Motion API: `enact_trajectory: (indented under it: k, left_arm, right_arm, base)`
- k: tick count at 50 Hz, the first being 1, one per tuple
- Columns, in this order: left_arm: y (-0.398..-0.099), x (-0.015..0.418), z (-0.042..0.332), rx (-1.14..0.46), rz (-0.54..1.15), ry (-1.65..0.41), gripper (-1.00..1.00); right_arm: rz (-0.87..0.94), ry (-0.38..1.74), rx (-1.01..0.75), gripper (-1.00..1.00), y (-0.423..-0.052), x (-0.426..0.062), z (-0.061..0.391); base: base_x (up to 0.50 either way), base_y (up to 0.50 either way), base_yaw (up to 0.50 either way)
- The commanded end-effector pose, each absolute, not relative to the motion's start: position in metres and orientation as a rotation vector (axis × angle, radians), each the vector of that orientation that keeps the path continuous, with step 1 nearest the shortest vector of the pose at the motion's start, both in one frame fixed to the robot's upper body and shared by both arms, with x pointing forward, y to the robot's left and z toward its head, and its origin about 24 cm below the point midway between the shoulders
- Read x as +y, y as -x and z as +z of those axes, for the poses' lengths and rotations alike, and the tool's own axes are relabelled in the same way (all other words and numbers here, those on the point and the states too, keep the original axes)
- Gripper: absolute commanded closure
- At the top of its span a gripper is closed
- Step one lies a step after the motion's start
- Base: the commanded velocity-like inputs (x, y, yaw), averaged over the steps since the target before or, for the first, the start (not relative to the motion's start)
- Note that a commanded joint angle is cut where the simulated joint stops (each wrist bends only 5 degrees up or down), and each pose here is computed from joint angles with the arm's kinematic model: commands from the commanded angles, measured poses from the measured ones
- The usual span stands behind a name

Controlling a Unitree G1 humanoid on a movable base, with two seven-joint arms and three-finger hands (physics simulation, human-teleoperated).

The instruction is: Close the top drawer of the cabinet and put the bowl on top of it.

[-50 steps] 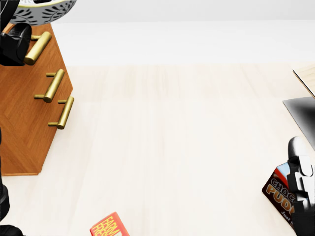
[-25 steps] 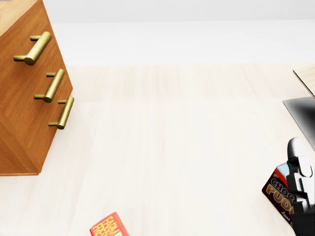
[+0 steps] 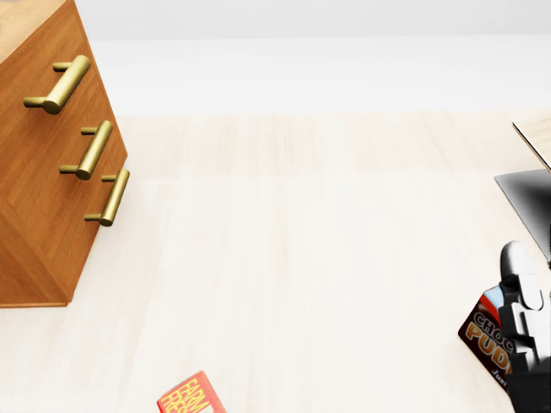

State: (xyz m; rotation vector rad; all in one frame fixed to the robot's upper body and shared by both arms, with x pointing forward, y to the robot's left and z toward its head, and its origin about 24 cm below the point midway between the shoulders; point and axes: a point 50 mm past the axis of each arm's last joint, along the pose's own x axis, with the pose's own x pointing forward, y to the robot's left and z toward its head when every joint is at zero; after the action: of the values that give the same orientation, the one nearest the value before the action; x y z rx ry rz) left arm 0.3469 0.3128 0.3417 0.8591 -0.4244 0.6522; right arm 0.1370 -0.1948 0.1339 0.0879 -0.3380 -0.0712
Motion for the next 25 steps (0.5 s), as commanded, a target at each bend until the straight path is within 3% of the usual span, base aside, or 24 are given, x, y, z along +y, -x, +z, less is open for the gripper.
enact_trajectory:
  k: [1, 25]
  left_arm:
    - [-0.351, 0.342, 0.332, -0.344, 0.784, -0.689, 1.00]
    - [-0.368, 0.343, 0.306, -0.198, 0.828, -0.656, 1.00]
  right_arm:
    - [-0.070, -0.088, -0.338, -1.00, -0.137, -0.195, 0.133]
    - [-0.062, -0.084, -0.339, -1.00, -0.136, -0.193, 0.133]
  base:
    - [0.00, 0.00, 0.00]
    - [0.00, 0.00, 0.00]
